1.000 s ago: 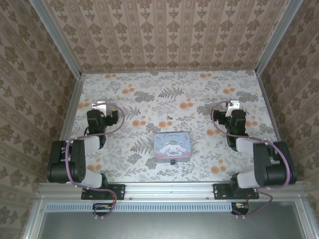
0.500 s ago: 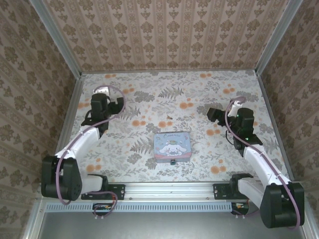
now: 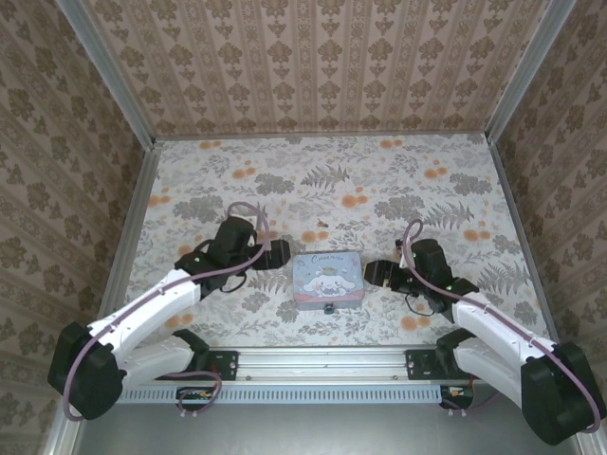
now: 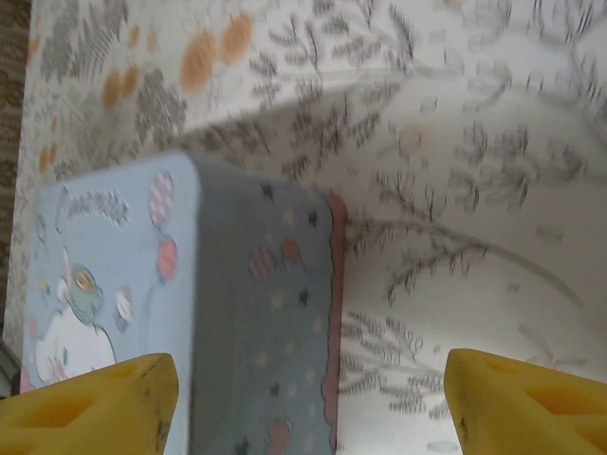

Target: Unlock the padlock with the key

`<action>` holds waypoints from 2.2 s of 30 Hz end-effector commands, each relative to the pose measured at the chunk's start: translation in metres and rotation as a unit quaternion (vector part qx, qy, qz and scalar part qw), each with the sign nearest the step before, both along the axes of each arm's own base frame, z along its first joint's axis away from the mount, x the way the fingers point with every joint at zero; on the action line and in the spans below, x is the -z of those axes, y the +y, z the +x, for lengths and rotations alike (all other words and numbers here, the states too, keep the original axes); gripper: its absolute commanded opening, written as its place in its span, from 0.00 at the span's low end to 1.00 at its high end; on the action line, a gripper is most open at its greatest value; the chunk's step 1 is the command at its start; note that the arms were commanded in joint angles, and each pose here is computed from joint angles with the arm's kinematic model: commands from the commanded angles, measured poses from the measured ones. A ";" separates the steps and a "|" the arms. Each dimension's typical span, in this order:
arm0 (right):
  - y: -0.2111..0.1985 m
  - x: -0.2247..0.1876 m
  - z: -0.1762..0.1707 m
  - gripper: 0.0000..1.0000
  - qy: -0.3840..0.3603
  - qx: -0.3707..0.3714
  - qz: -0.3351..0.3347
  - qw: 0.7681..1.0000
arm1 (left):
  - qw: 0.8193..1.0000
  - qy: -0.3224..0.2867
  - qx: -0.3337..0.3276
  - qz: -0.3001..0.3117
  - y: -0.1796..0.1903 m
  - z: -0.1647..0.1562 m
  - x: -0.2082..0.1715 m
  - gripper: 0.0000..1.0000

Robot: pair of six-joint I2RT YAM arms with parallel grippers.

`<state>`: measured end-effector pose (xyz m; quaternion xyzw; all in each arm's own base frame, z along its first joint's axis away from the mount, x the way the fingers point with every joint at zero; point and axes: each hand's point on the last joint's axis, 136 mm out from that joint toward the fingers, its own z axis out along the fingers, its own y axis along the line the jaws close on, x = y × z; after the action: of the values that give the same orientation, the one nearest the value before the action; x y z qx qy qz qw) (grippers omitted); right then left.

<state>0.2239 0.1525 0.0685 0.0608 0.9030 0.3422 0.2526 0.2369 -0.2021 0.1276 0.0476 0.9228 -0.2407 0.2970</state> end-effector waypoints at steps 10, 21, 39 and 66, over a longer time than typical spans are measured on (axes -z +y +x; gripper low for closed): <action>0.021 -0.017 -0.001 0.70 -0.016 -0.001 0.039 0.999 | 0.996 0.057 0.023 -0.060 -0.049 -0.017 0.023 1.00; 0.058 -0.020 -0.002 0.52 -0.009 -0.047 0.046 0.998 | 0.985 0.110 0.033 -0.128 -0.076 -0.037 0.032 1.00; 0.181 -0.045 0.037 0.41 -0.004 -0.134 0.105 0.985 | 0.978 0.105 -0.111 -0.142 0.002 -0.027 0.011 1.00; 0.229 -0.058 0.150 0.62 -0.009 -0.098 0.126 0.987 | 0.982 0.057 -0.136 -0.114 0.038 0.103 0.011 1.00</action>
<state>0.3850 0.3683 0.1030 0.0236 0.8694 0.4370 0.2292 0.3110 -0.1359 0.0787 -0.1833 0.9263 -0.2348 0.2309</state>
